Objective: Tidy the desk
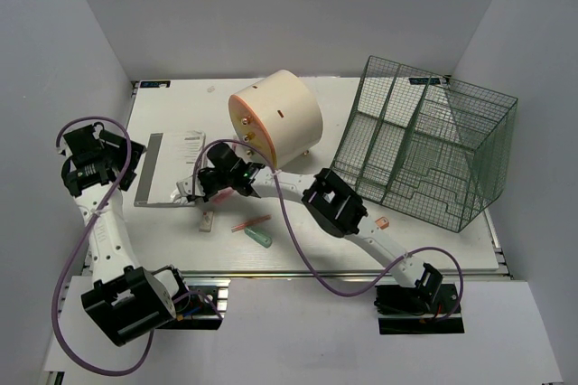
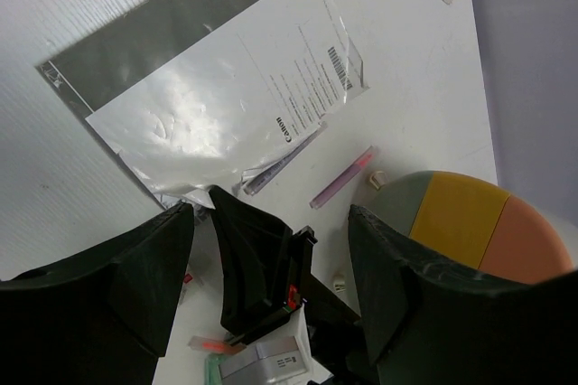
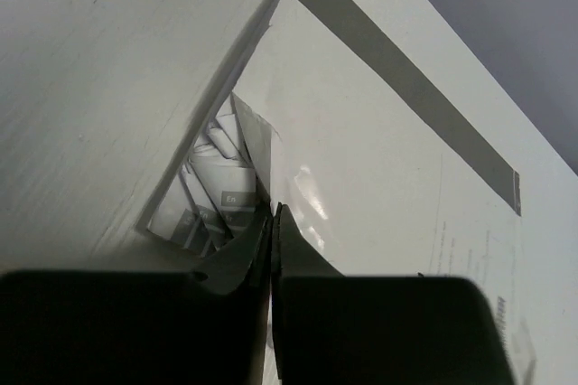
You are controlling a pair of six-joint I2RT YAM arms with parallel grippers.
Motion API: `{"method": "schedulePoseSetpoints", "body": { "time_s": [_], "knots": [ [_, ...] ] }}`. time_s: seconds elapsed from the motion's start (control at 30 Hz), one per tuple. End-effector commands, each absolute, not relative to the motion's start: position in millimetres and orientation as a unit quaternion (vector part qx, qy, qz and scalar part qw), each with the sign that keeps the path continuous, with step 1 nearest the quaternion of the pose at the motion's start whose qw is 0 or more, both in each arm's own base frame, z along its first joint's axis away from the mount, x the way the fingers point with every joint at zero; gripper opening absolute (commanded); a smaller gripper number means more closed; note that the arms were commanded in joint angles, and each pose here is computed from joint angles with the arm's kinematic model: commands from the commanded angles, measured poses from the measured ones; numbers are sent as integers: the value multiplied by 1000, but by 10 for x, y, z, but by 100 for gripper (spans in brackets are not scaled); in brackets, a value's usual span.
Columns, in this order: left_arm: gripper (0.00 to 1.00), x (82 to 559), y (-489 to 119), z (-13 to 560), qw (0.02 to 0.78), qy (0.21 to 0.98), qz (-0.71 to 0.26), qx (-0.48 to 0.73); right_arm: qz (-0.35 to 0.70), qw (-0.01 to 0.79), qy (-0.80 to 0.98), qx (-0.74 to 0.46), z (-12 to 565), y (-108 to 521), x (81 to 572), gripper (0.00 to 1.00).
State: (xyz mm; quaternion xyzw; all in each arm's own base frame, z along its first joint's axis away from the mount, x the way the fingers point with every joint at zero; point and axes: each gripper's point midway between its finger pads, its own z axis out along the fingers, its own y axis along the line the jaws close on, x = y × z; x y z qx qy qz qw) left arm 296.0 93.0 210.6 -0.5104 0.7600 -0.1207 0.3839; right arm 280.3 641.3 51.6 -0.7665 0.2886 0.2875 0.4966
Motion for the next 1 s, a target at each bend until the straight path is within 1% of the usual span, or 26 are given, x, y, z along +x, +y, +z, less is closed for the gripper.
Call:
{"method": "schedulePoseSetpoints", "body": {
  "time_s": [0.0,0.07,0.23,0.4,0.53,0.67,0.9,0.97],
  "knots": [
    [79,2996,962,2192,399,757,-122,-503,269,503,293,-767,687,6309,2879,0],
    [79,2998,959,2168,397,760,-121,-501,274,503,292,-765,718,6305,2886,0],
    [81,3037,888,2071,390,768,-141,-488,301,517,295,-745,999,6306,2901,0],
    [87,3087,959,2153,403,775,-126,-470,341,541,315,-702,1529,6283,2960,0],
    [88,3124,1033,2288,416,775,-111,-463,376,552,336,-664,1937,6269,3050,0],
    [88,3104,1044,2267,412,778,-105,-463,397,563,337,-641,2265,6230,3101,0],
    [89,3042,1020,2068,395,787,-100,-463,435,560,339,-618,2550,6103,3055,0],
    [89,3031,996,1962,375,794,-104,-467,438,559,333,-620,2580,6077,3036,0]
  ]
}}
